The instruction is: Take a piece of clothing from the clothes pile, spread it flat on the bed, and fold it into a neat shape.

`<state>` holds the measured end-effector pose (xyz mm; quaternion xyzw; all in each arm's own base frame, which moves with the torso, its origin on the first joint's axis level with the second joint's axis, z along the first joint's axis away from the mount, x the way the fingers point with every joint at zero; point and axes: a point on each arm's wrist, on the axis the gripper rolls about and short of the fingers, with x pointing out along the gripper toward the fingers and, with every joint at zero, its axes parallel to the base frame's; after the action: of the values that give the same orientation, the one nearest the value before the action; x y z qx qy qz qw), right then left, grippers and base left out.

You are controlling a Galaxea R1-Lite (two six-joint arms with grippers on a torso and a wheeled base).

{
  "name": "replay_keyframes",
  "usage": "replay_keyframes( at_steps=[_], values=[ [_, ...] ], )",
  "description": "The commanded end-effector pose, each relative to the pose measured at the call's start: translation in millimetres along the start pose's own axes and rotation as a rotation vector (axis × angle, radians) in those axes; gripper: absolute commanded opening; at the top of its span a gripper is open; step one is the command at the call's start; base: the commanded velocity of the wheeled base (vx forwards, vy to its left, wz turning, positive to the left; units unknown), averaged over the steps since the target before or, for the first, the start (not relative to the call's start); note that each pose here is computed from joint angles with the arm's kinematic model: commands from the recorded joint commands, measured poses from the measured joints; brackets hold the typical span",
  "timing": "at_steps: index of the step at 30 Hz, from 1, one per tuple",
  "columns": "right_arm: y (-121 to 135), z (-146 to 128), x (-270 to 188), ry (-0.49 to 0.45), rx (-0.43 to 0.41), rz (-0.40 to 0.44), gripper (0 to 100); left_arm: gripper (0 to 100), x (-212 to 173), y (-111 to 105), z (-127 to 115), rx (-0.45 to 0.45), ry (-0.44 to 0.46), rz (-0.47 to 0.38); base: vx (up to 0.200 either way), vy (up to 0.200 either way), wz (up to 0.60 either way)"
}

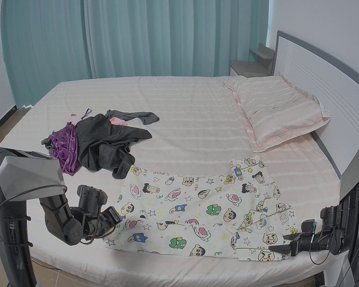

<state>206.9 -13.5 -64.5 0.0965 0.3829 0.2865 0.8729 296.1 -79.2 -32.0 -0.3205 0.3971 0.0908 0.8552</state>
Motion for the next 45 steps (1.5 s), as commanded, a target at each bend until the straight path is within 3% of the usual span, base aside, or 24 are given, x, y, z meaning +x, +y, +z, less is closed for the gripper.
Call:
replay_keyframes(
  at_steps=[1, 3, 4, 18, 31, 40, 45],
  values=[
    [4.2, -7.0, 2.8, 0.031, 0.015, 0.035, 100, 0, 0.0, 0.2, 0.1, -0.001, 0.000, 0.001, 0.000, 0.000, 0.00],
    [5.0, -6.9, 3.4, 0.033, 0.013, 0.040, 100, 0, 0.1, -0.1, 0.3, -0.001, -0.001, -0.001, 0.000, 0.000, 0.00],
    [5.8, -6.4, 3.8, 0.032, 0.009, 0.043, 0, 0, 0.1, -0.1, 0.3, -0.001, -0.001, -0.001, 0.000, 0.000, 0.00],
    [1.3, 6.5, -10.7, -0.060, 0.079, 0.082, 0, 0, -0.1, 3.6, 7.2, -0.018, -0.020, 0.007, 0.000, 0.000, 0.00],
    [0.3, 10.2, -14.8, -0.082, 0.070, 0.068, 0, 0, -15.1, 2.2, 12.7, -0.060, -0.046, -0.015, 0.000, 0.000, 0.00],
    [-0.8, 12.8, -18.0, -0.097, 0.042, 0.045, 0, 0, -43.3, -1.7, 12.3, -0.053, -0.060, -0.064, 0.000, 0.000, 0.00],
    [-0.1, 14.9, -19.4, -0.106, 0.029, 0.043, 0, 0, -47.5, 2.4, 7.9, -0.043, -0.041, -0.050, 0.000, 0.000, 0.00]
  ],
)
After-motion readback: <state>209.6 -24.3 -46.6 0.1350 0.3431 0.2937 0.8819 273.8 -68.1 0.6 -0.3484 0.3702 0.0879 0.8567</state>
